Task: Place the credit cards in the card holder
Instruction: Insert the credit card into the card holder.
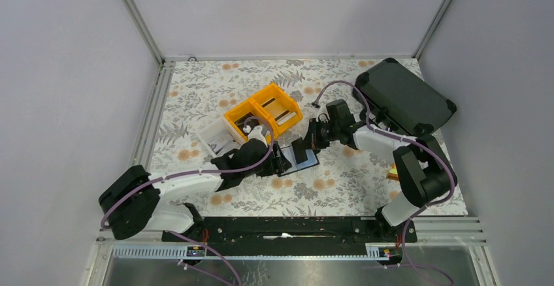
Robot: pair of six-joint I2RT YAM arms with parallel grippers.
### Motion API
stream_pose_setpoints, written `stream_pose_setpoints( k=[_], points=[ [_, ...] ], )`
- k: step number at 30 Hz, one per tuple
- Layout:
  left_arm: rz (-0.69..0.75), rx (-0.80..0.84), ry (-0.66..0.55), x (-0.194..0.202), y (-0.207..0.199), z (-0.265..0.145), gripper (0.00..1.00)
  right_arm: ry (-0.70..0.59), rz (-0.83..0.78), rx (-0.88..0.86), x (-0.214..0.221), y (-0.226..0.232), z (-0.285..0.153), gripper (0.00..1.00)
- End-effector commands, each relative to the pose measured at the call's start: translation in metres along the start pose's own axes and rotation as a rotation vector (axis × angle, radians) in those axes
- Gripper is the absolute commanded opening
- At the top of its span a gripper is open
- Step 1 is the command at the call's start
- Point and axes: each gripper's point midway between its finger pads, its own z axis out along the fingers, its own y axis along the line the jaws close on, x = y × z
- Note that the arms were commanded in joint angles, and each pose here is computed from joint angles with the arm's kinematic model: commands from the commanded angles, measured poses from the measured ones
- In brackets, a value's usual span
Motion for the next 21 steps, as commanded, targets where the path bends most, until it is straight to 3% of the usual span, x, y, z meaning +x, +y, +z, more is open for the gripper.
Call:
stream_pose_setpoints(
  k=[1, 21],
  points=[
    [-0.055, 0.004, -0.048, -0.014, -0.004, 0.013, 0.65, -0.001, -0.057, -0.052, -0.018, 0.008, 0.008, 0.00],
    [-0.017, -0.155, -0.046, -0.009, 0.036, 0.038, 0.54, 0.079, -0.008, -0.058, -0.004, -0.005, 0.028, 0.00]
  ],
)
